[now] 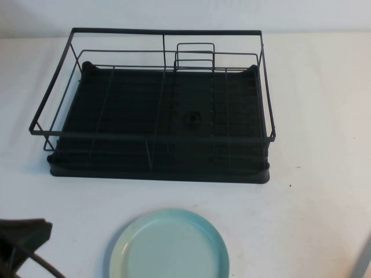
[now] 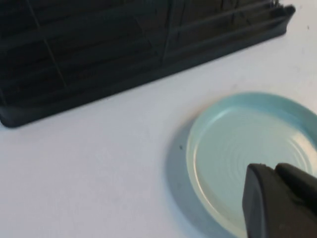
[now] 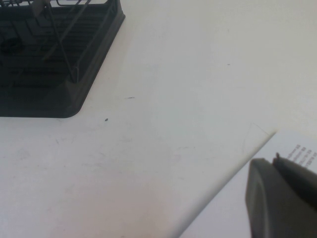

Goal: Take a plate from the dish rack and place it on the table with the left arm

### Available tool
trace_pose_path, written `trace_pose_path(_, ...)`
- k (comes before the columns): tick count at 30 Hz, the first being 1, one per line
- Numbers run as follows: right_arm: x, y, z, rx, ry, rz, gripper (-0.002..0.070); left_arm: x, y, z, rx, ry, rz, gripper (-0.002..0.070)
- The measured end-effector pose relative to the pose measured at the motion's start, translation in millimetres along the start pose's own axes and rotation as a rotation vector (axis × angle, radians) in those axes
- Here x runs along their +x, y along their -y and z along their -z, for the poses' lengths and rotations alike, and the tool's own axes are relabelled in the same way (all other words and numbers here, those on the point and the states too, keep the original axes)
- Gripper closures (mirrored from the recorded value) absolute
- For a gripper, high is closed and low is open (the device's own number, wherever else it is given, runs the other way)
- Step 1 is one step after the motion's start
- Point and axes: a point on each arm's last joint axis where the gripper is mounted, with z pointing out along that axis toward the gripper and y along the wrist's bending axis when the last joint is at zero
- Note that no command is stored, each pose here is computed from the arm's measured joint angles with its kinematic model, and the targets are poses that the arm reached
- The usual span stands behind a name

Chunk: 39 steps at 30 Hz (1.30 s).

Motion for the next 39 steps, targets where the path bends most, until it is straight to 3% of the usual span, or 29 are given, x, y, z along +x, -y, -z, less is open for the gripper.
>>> trace_pose_path(5,0,0,0,0.0,0.0,0.0,0.0696,12,4.4,5,0.021,-0.108,-0.001,0.0675)
trace_pose_path(10,0,0,0,0.0,0.0,0.0,0.0696,22,2.9,11,-0.044,-0.144,0.107,0.0676)
trace_pose_path(20,0,0,0,0.0,0.0,0.0,0.0696,75,-8.3,-17,-0.323,0.353,0.135,0.0676)
trace_pose_path(25,0,0,0,0.0,0.0,0.0,0.0696,112,-8.1,-30,-0.403,0.522,0.164,0.0676)
trace_pose_path(30,0,0,0,0.0,0.0,0.0,0.0696,127,-7.0,-31,-0.438,0.496,0.235,0.0676)
trace_pose_path(34,0,0,0,-0.001,0.0,-0.002,0.0696,139,-6.8,-35,-0.445,0.368,0.297,0.0676)
trace_pose_path(39,0,0,0,-0.004,0.0,-0.011,0.0696,140,-5.3,-36,-0.418,0.351,0.26,0.0676)
